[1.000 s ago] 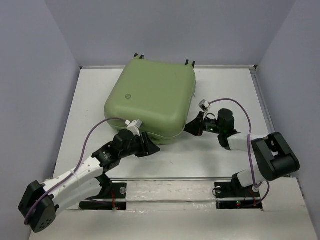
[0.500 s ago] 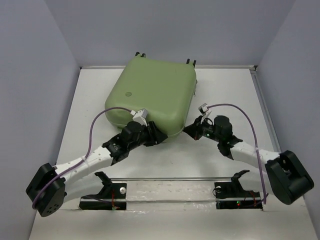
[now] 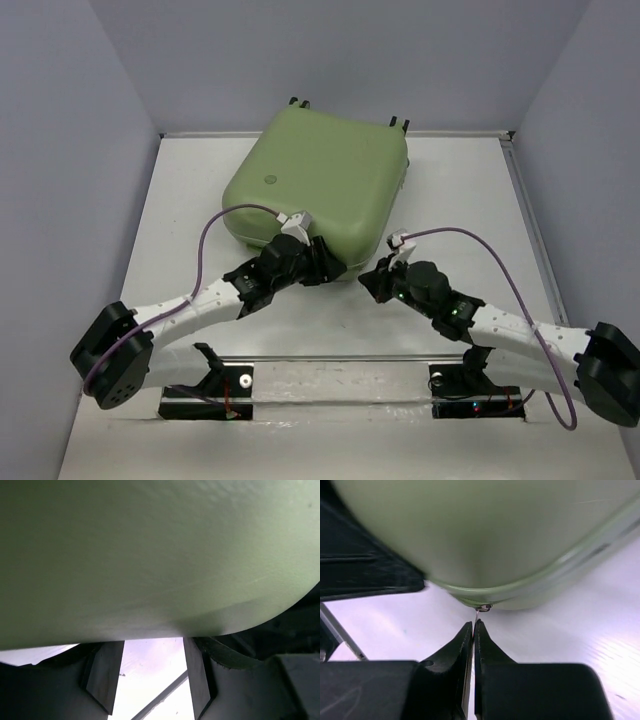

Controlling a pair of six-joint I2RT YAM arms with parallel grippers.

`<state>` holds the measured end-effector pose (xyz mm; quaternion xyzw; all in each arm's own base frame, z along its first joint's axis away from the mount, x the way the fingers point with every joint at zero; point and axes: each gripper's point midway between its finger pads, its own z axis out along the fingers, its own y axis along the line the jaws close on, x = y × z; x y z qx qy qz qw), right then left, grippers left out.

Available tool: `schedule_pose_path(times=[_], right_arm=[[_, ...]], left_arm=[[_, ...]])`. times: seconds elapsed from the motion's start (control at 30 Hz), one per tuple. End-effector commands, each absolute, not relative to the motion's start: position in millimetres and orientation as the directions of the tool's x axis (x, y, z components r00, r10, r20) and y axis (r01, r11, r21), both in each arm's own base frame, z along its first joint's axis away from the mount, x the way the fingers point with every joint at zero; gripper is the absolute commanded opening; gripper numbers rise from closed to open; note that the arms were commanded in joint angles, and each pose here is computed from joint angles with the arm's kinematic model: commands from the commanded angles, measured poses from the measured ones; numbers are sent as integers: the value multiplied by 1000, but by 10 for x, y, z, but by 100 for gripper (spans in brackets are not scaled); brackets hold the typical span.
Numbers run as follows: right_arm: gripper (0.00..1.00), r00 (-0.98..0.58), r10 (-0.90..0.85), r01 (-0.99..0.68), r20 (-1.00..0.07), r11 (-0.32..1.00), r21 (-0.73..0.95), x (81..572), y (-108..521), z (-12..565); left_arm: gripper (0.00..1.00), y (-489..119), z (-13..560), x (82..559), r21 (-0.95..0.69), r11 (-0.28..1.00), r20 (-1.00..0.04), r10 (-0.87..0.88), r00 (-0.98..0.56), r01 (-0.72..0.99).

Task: Pack the luggage

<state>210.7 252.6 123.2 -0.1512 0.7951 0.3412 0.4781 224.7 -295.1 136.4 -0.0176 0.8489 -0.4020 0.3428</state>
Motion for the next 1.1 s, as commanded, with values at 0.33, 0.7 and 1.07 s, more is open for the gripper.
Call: schedule_pose_path(times=[0.33, 0.7, 1.07], right_arm=[[7, -568, 294, -430, -769, 691, 581, 2100, 3546, 1396], [7, -554, 285, -384, -782, 746, 544, 2117, 3330, 1275], [7, -538, 212, -364, -816, 814, 452, 2167, 3253, 1327]], left_arm=[[62, -2961, 2248, 2640, -663, 662, -715, -419, -560, 350], [99, -799, 3237, 3160, -401, 915, -885, -378, -272, 33], [99, -195, 2654, 4090, -540, 833, -763, -544, -351, -119]])
